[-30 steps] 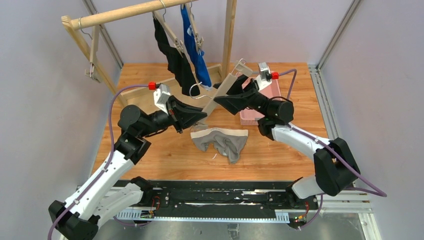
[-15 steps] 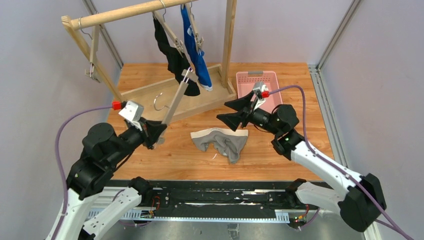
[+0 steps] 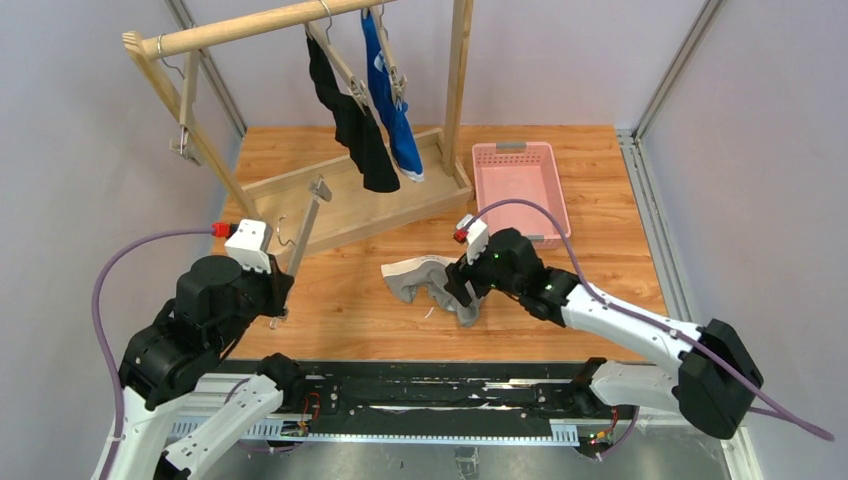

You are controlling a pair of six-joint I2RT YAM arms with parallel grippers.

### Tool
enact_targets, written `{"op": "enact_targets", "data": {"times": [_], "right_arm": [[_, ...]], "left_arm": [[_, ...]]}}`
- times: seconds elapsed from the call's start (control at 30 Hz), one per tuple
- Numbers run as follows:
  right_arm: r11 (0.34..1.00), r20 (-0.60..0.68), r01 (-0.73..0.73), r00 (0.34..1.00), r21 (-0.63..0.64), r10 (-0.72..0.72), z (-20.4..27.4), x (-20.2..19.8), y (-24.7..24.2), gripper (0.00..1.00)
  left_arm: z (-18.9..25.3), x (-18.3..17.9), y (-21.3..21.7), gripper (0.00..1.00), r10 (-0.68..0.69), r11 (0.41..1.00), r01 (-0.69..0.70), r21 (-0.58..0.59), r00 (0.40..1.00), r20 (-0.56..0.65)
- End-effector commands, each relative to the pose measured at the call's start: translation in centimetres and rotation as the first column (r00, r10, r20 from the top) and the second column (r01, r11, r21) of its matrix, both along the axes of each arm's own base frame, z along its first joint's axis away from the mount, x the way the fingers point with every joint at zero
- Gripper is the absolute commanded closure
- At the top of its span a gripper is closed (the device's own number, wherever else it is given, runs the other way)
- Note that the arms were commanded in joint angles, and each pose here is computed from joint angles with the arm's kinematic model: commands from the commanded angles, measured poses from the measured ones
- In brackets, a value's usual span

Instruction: Remove the underwear clipped to the hanger

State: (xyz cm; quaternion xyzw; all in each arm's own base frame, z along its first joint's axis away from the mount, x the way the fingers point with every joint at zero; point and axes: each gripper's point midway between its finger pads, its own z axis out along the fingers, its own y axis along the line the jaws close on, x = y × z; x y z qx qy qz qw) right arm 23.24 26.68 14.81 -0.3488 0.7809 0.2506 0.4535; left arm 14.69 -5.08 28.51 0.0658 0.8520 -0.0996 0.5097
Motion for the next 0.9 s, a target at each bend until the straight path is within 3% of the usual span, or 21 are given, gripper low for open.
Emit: {"op": "enact_targets", "data": {"times": [0.0, 0.47, 0.63, 0.73, 0.83, 0.87], "right_arm": [[0.980, -0.009, -0.017, 1.000, -0.199, 0.015, -3.7, -0.7, -0.7, 0.25], [0.923, -0.152, -0.057, 0.988, -0.381, -0.002, -10.0, 0.3, 1.5, 0.23], [0.904, -0.212, -0.092, 0.977, -0.417, 0.002, -12.0, 0.1, 1.9, 0.32], [0.900, -0.244, -0.114, 0.970, -0.421, 0.009, -12.9, -0.3, 2.1, 0.50], [0.897, -0.277, -0.128, 0.961, -0.422, 0.007, -13.6, -0.6, 2.3, 0.77], [0.897, -0.287, -0.131, 0.958, -0.422, 0.005, -13.8, -0.8, 2.3, 0.90]], "left_arm": [[0.4, 0.8, 2.4, 1.00, 0.125, 0.989, -0.126, 0.071, 0.992, 0.025], [1.9, 5.7, 2.7, 1.00, 0.174, 0.951, -0.191, 0.243, 0.981, 0.091], [2.0, 8.0, 2.2, 1.00, 0.174, 0.939, -0.197, 0.282, 0.979, 0.106], [2.7, 9.9, 2.2, 1.00, 0.172, 0.949, -0.192, 0.250, 0.980, 0.100], [3.8, 11.6, 2.8, 1.00, 0.181, 0.952, -0.202, 0.228, 0.977, 0.110], [4.3, 12.0, 2.8, 1.00, 0.182, 0.951, -0.204, 0.234, 0.977, 0.113]]}}
